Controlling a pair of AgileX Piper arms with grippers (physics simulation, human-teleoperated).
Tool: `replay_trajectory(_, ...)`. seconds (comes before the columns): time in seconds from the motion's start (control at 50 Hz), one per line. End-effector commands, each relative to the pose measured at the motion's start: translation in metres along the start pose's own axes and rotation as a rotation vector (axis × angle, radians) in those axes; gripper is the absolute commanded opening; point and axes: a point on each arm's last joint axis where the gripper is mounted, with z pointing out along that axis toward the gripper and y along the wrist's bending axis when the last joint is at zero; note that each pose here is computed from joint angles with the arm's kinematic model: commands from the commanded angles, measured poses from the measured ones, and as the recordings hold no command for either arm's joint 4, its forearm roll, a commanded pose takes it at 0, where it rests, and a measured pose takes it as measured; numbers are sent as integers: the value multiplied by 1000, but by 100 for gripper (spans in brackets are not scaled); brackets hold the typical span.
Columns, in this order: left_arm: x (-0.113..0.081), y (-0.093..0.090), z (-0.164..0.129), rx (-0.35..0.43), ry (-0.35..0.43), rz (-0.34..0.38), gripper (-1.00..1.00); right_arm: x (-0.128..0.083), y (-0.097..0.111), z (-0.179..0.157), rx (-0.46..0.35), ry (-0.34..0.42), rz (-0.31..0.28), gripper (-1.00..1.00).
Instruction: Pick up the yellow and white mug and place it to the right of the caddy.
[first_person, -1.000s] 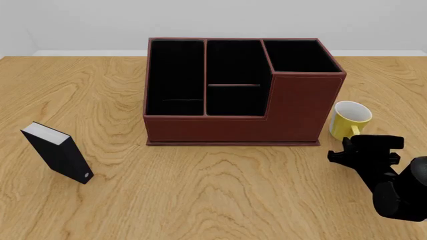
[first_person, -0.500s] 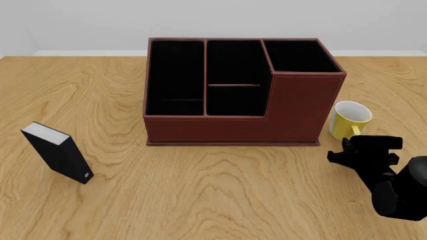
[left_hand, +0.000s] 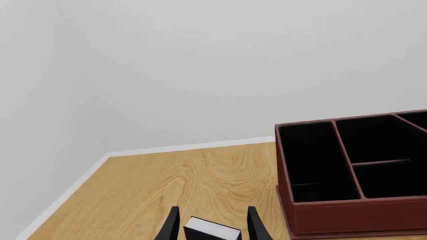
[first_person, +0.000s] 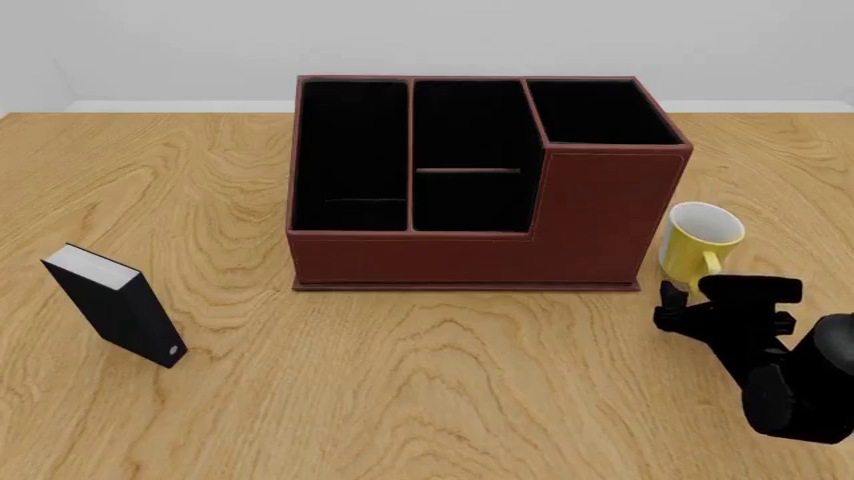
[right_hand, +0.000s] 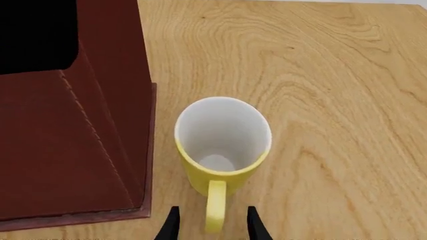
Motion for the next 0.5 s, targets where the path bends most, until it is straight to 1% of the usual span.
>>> replay_trajectory(0.02,0,0,0,-2,0,-2,100,0,-1,-1,2,1,-1,100)
replay_trajectory(0.1,-1,0,0,-5,0,-2,100,-3,0,-5,1,-5,-4,100)
replay_trajectory(0.3,0,0,0,-1,1,-3,100,-15,1,-30,-5,-38,-21,100)
replay_trajectory(0.34,-1,0,0,-2,-1,-4,100,-20,2,-42,-8,-53,-24,100)
replay_trajectory(0.38,-1,0,0,-2,-2,-6,100,-21,1,-45,-4,-57,-26,100)
replay_trajectory(0.42,-1,0,0,1,-2,-5,100,-25,0,-58,-3,-76,-31,100)
replay_trajectory(0.46,-1,0,0,1,-2,-6,100,-26,0,-60,-3,-77,-30,100)
replay_trajectory(0.5,-1,0,0,1,-3,-6,100,-28,0,-71,-3,-92,-36,100)
